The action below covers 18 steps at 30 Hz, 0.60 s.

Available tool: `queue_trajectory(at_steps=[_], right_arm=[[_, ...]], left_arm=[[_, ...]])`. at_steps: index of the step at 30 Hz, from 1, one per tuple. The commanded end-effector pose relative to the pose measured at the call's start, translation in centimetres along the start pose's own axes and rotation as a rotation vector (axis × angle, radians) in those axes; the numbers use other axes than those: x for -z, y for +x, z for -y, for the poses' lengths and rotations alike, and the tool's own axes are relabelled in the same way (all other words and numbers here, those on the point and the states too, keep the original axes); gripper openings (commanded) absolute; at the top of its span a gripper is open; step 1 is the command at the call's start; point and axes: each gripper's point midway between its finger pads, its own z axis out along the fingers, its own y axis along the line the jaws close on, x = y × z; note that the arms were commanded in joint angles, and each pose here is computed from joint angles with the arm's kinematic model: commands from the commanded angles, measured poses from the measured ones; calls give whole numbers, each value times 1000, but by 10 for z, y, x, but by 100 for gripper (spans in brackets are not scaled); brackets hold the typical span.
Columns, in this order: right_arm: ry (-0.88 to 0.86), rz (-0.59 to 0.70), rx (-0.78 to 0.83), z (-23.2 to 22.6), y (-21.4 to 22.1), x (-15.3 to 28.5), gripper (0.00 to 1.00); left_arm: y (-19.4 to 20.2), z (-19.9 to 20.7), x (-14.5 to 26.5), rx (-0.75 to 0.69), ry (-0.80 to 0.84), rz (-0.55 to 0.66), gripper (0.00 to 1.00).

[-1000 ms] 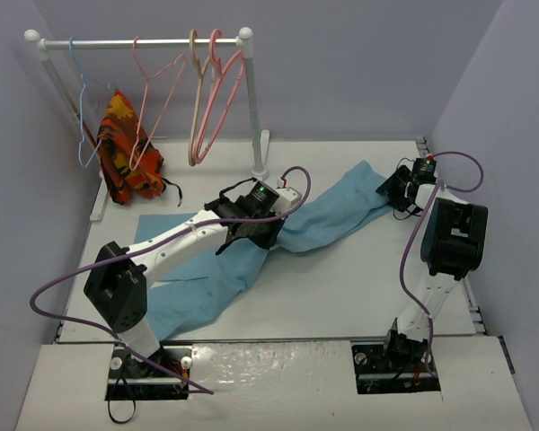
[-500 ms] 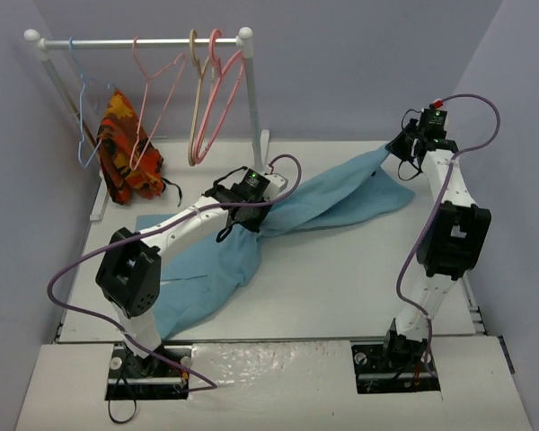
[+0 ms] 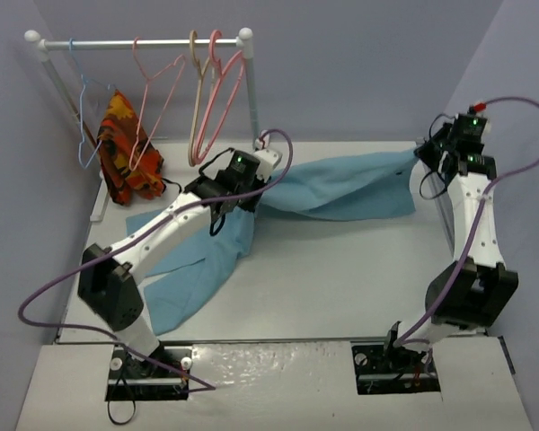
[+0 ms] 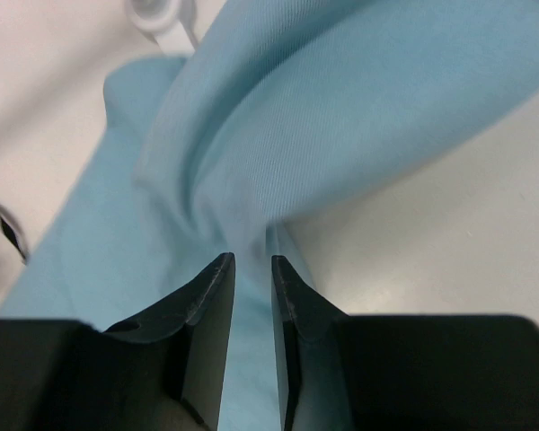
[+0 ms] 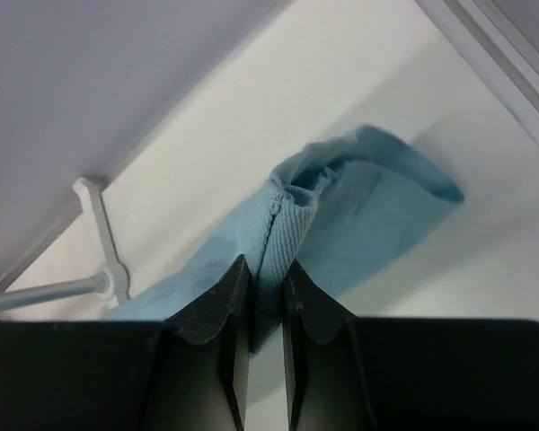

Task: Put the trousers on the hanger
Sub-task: Fold the trousers

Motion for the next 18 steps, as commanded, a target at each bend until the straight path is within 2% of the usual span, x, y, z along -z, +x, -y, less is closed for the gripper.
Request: queue_trajectory(at_steps=[1, 4, 6, 10, 12, 14, 16, 17, 18], right_arm=[[141, -7, -71, 74, 31, 44, 0], [205, -47, -73, 95, 63, 66, 0], [236, -67, -88, 104, 78, 77, 0], [325, -74, -84, 122, 97, 97, 3], [401, -56, -86, 138, 100, 104, 16], [430, -40, -88, 144, 100, 107, 36], [427, -36, -74, 143, 96, 108, 57], [409, -28, -52, 137, 89, 108, 70], [381, -19, -29, 128, 83, 107, 77]], left_arm=[[48, 39, 41, 111, 78, -38, 21], [82, 44, 60, 188, 98, -73, 21], [91, 43, 76, 227, 109, -61, 21], [114, 47, 79, 255, 118, -99, 22], [126, 46, 73, 266, 102, -137, 25], [134, 41, 68, 279, 63, -161, 29], [138, 32, 65, 300, 12, -162, 38], [144, 23, 62, 336, -36, -169, 45], [149, 16, 59, 376, -67, -174, 49]])
